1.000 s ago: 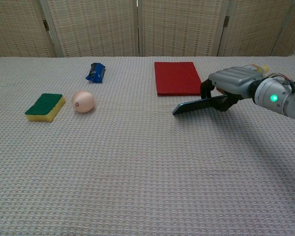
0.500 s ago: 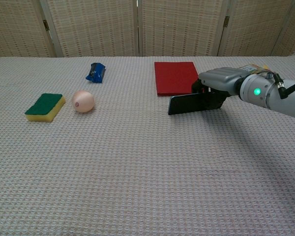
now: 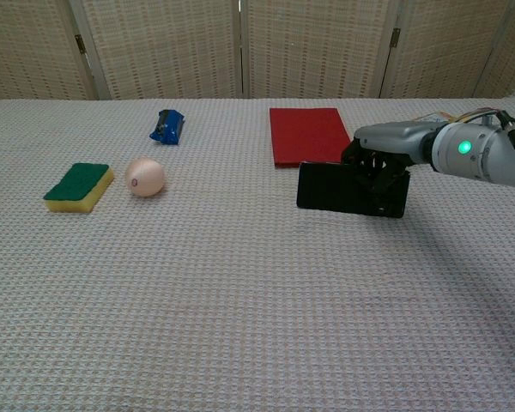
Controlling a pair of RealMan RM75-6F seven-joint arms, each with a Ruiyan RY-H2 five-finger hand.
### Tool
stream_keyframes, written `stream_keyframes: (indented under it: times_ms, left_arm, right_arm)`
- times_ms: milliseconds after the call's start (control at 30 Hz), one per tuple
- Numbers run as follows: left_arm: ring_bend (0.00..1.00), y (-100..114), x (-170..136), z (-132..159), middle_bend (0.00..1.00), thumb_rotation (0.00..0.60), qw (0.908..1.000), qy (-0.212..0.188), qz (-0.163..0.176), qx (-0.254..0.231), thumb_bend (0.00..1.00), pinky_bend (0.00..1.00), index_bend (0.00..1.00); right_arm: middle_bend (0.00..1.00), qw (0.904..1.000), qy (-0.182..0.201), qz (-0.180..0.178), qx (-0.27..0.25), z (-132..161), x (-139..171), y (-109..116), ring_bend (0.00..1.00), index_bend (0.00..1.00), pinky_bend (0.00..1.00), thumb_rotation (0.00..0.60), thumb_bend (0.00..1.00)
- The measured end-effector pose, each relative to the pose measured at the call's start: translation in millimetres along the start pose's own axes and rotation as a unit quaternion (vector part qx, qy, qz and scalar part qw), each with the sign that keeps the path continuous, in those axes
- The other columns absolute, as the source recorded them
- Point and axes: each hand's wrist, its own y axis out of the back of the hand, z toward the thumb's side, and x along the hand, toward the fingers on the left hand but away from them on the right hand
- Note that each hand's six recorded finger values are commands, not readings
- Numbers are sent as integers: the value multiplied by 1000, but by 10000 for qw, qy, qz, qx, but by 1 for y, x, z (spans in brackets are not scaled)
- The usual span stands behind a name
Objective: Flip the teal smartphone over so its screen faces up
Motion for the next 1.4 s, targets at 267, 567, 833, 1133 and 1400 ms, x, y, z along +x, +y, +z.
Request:
stream_keyframes:
  times_ms: [267, 567, 833, 1133, 1400]
  left_arm:
    - [46, 1, -1, -2, 66, 600, 10000, 22, 9, -8, 203, 142, 142]
    - [46, 3, 0, -2, 67, 600, 10000, -23, 51, -52, 203, 142, 142]
    - [46, 9, 0, -7, 67, 600, 9998, -4, 164, -85, 203, 142, 142]
    - [46, 8, 7, 9, 67, 600, 9996, -220, 180, -92, 203, 142, 142]
    - [46, 5, 12, 29, 67, 600, 9988, -463, 113, -82, 203, 142, 142]
  right_arm:
    - [246, 9989, -129, -443, 81, -4, -4, 21, 229, 271, 304, 600, 484]
    - [246, 9966, -174, -778, 184, -16, 15, 44, 229, 271, 304, 600, 483]
    - [246, 9917, -392, -1175, 349, -48, 80, 67, 229, 261, 304, 600, 471]
    - [241, 9779, -1121, -1718, 415, -102, 203, 65, 224, 208, 304, 600, 442]
    - [239, 9690, -1457, -1982, 230, -115, 288, 36, 221, 204, 304, 600, 410]
